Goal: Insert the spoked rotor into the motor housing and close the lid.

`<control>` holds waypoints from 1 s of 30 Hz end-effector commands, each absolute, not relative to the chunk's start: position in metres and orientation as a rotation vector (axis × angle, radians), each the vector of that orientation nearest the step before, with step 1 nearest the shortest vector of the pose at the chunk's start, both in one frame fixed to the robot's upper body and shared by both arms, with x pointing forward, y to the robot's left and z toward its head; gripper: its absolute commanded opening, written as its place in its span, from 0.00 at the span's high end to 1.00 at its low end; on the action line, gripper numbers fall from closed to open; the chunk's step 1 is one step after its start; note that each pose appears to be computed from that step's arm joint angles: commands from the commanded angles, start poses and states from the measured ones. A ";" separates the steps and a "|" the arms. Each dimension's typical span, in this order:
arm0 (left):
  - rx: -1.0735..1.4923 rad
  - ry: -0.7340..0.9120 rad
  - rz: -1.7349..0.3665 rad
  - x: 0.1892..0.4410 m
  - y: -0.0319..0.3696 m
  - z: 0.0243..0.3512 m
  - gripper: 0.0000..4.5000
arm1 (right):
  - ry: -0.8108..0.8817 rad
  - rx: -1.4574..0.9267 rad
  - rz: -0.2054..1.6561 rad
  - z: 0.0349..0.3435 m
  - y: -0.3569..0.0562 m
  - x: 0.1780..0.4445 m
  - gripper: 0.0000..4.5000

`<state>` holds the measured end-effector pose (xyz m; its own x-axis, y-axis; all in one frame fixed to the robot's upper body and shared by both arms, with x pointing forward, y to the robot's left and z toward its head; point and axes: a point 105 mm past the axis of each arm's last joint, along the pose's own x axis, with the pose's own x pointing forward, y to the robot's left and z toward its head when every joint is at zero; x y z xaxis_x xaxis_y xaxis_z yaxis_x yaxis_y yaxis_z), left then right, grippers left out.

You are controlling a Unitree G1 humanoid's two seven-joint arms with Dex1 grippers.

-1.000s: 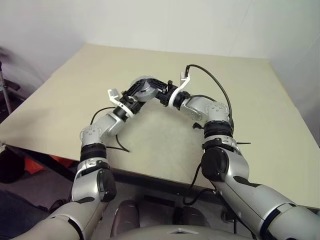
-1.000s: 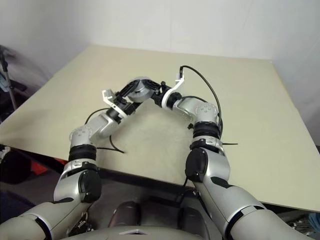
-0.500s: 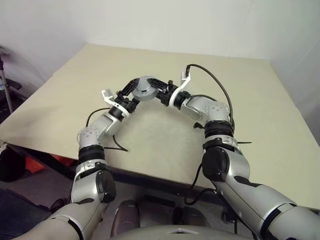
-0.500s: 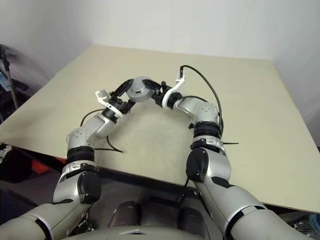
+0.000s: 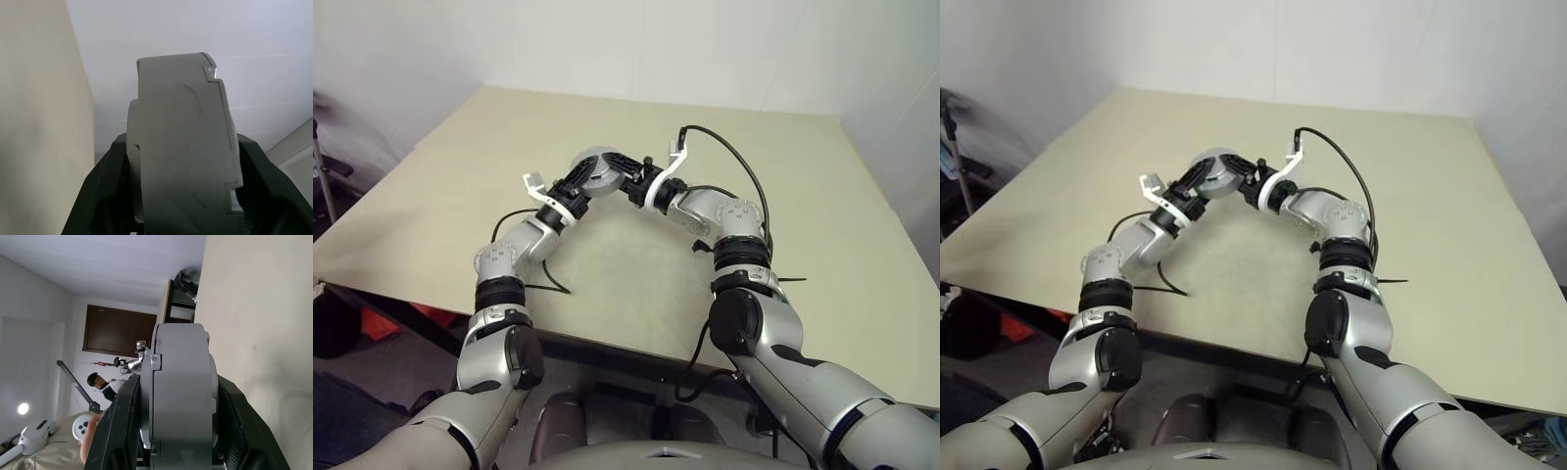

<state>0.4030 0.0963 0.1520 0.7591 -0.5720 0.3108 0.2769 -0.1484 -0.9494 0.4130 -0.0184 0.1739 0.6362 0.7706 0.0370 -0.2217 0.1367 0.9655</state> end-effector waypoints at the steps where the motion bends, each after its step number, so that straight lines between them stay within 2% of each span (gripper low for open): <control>1: -1.520 0.201 -0.772 0.405 0.102 0.166 0.52 | 0.463 1.225 0.818 0.194 -0.018 0.416 0.53; 2: -1.521 0.202 -0.772 0.404 0.102 0.165 0.52 | 0.455 1.222 0.811 0.193 -0.019 0.417 0.53; 9: -1.520 0.199 -0.772 0.404 0.102 0.165 0.52 | 0.412 1.117 0.714 0.186 -0.025 0.426 0.04; 10: -1.520 0.198 -0.772 0.404 0.102 0.165 0.52 | 0.400 1.109 0.698 0.185 -0.026 0.428 0.01; 15: -1.507 0.171 -0.728 0.407 0.108 0.162 0.52 | 0.366 1.102 0.653 0.182 -0.032 0.434 0.01; 19: -1.491 0.079 -0.503 0.418 0.146 0.143 0.52 | 0.371 1.077 0.570 0.169 -0.042 0.440 0.01; 25: -1.483 -0.034 -0.147 0.408 0.224 0.107 0.52 | 0.373 1.072 0.534 0.162 -0.059 0.441 0.01; 30: -1.460 -0.005 0.011 0.400 0.246 0.087 0.52 | 0.369 1.076 0.527 0.162 -0.064 0.441 0.01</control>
